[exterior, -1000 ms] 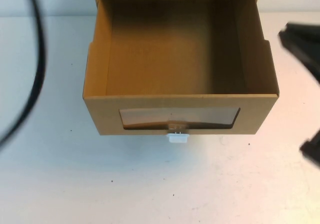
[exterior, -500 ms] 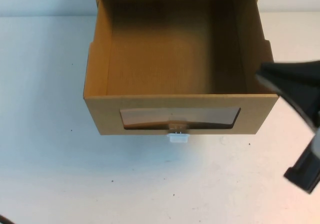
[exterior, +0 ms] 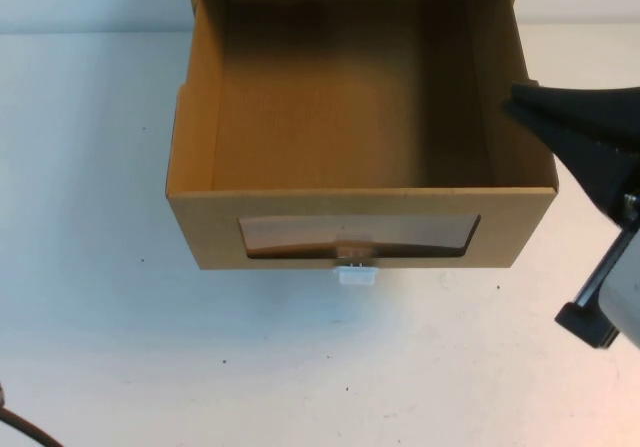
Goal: Open the shoe box
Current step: 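Pull the top drawer of the cardboard box fully open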
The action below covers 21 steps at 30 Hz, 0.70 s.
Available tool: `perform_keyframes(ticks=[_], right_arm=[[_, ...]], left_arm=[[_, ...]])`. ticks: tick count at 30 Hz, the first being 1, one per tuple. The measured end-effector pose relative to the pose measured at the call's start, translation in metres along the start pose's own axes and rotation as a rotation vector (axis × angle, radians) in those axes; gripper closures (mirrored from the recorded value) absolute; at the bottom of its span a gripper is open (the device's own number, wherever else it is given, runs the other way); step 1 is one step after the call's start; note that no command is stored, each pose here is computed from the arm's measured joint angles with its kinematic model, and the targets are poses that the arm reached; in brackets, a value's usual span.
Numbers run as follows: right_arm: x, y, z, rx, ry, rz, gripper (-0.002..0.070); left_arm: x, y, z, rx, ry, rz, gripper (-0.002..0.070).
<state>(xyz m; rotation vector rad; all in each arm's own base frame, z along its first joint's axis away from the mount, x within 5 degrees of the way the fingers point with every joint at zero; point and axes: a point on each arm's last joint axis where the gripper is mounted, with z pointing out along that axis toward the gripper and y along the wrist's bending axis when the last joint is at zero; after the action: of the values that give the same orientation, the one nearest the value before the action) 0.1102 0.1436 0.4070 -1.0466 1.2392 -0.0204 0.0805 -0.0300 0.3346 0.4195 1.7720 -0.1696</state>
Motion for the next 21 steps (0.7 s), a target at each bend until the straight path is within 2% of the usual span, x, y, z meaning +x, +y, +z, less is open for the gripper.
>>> perform_keyframes(ticks=[21], right_arm=[[-0.0053,0.0026,-0.0002,-0.028,-0.058,-0.008,0.0689]], left_arm=[[-0.0004,0.0005,-0.0038,-0.013,-0.015,0.02,0.068]])
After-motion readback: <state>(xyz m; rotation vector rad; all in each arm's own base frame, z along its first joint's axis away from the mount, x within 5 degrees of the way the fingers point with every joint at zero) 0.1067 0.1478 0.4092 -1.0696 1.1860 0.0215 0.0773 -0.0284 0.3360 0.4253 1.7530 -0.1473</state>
